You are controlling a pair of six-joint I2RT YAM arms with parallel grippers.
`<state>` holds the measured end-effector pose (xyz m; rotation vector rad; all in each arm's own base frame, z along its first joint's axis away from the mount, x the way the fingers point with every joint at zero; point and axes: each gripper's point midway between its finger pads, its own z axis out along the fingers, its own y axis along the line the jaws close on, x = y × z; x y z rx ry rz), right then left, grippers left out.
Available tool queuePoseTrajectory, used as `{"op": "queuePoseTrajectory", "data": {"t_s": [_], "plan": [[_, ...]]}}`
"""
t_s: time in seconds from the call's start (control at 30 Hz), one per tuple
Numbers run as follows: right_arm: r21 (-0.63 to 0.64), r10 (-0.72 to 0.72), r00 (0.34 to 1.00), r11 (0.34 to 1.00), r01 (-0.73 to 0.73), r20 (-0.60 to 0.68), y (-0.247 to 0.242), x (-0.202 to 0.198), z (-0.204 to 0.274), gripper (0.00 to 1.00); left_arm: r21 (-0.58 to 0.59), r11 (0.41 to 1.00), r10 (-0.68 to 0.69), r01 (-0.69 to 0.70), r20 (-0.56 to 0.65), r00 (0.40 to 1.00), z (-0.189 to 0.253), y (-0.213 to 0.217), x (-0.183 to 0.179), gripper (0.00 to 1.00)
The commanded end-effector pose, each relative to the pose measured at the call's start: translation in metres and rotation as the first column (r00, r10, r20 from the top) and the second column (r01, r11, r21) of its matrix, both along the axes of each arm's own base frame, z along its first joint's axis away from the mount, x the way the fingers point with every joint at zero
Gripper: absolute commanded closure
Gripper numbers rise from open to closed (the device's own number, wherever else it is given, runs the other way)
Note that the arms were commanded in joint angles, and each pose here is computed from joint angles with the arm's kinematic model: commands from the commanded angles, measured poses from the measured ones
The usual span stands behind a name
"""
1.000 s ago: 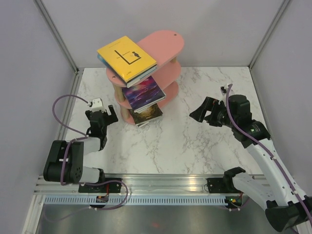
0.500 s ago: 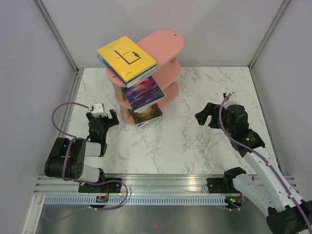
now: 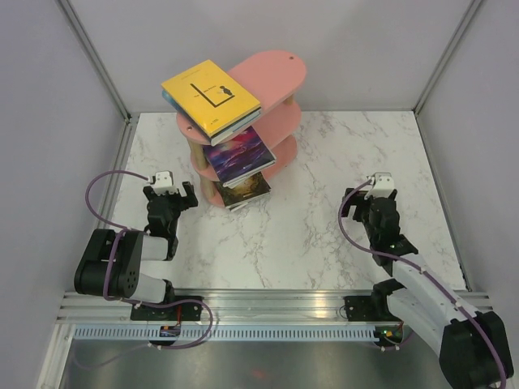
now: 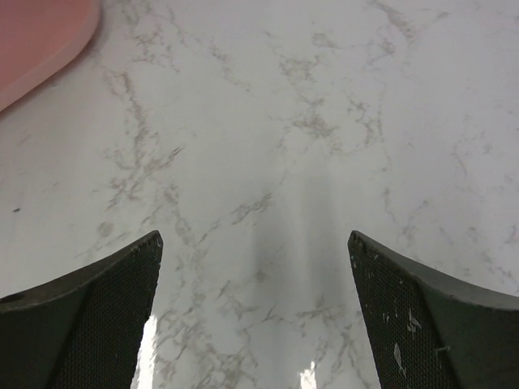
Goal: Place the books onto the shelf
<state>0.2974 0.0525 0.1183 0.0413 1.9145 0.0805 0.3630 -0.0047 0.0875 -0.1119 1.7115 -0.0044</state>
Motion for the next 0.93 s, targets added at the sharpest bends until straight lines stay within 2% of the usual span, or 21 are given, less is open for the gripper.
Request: {"op": "queuePoseTrajectory", "data": {"t_s": [0.0, 0.07, 0.1, 0.23, 0.3, 0.33, 0.37, 0.43, 0.47, 0.5, 0.9], "plan": [[-0.046, -0.119, 0.975, 0.991, 0.129, 0.188, -0.029, 0.026, 0.019, 0.02, 0.049, 0.999, -0.007, 0.003, 0.079, 0.997, 0.020, 0.002, 0.006, 0.00], [-0.032, -0.133, 0.968, 0.989, 0.143, 0.212, -0.033, 0.030, 0.008, 0.02, 0.050, 0.999, -0.007, 0.003, 0.083, 0.996, 0.021, 0.002, 0.006, 0.00], [-0.021, -0.132, 0.955, 0.990, 0.142, 0.265, -0.033, 0.039, 0.012, 0.02, 0.050, 0.999, -0.007, 0.003, 0.082, 0.997, 0.021, 0.002, 0.006, 0.00], [-0.045, -0.121, 0.946, 0.989, 0.141, 0.301, -0.040, 0.063, 0.007, 0.02, 0.049, 0.999, -0.009, 0.005, 0.080, 0.997, 0.020, 0.001, 0.006, 0.00], [-0.081, -0.081, 0.963, 0.991, 0.105, 0.257, -0.038, 0.070, -0.008, 0.02, 0.050, 0.999, -0.007, 0.003, 0.080, 0.997, 0.020, 0.002, 0.006, 0.00], [-0.116, 0.043, 0.966, 0.993, -0.014, 0.254, -0.022, 0.072, -0.014, 0.02, 0.049, 0.999, -0.007, 0.003, 0.082, 0.997, 0.021, 0.002, 0.006, 0.00], [-0.122, 0.089, 0.963, 0.991, -0.059, 0.254, -0.017, 0.074, -0.018, 0.02, 0.049, 0.999, -0.007, 0.003, 0.080, 0.997, 0.020, 0.002, 0.006, 0.00], [-0.045, 0.019, 0.959, 0.999, -0.007, 0.284, -0.032, 0.079, -0.021, 0.02, 0.049, 0.999, -0.007, 0.003, 0.080, 0.997, 0.020, 0.002, 0.006, 0.00], [-0.035, -0.079, 0.957, 0.995, 0.093, 0.280, -0.049, 0.082, -0.020, 0.02, 0.049, 0.999, -0.007, 0.003, 0.079, 0.997, 0.020, 0.002, 0.006, 0.00], [-0.038, -0.090, 0.972, 0.994, 0.101, 0.216, -0.051, 0.082, -0.032, 0.02, 0.049, 0.999, -0.007, 0.003, 0.079, 0.997, 0.020, 0.002, 0.006, 0.00], [-0.046, -0.069, 0.967, 0.996, 0.083, 0.246, -0.047, 0.082, -0.026, 0.02, 0.049, 0.999, -0.006, 0.002, 0.077, 0.997, 0.020, 0.002, 0.006, 0.00]]}}
